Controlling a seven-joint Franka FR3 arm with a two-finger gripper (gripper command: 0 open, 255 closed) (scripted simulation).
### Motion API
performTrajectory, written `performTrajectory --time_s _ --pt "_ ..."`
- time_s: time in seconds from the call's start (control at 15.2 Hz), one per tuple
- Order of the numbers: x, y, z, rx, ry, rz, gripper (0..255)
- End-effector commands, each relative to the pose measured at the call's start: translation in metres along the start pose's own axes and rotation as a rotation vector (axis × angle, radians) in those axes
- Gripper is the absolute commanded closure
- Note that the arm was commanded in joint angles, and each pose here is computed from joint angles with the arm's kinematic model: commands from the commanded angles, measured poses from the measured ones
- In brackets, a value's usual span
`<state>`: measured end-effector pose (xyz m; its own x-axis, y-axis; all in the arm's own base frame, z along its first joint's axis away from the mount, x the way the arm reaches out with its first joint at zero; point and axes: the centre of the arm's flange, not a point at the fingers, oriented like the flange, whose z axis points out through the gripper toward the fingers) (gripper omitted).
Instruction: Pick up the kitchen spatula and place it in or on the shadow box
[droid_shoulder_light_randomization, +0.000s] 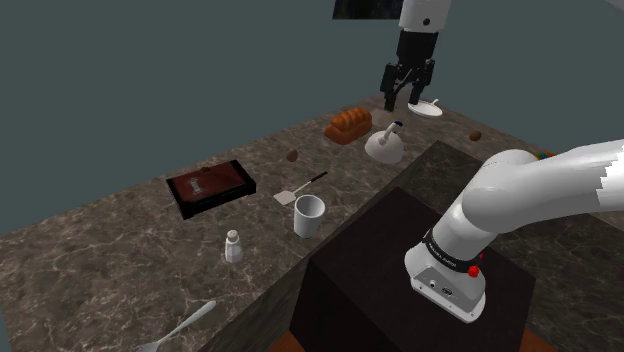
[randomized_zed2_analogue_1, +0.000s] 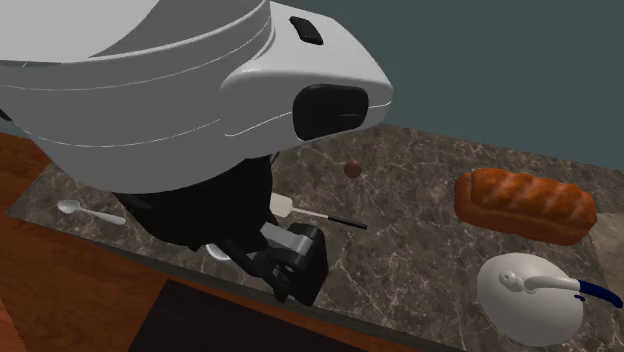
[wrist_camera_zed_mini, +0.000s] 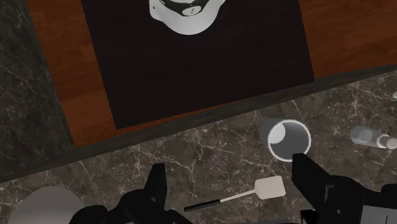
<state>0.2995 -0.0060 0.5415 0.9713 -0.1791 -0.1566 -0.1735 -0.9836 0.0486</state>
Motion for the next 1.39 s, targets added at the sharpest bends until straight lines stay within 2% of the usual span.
performTrajectory --time_s 0.0,0.59,1.32 --pt "0.0 0.0 0.0 0.0 0.0 0.0 0" --pt "0.049 -0.047 0.093 0.025 0.037 0.326 0" --pt "0.129 -0.082 0.202 0.055 0.083 0.725 0"
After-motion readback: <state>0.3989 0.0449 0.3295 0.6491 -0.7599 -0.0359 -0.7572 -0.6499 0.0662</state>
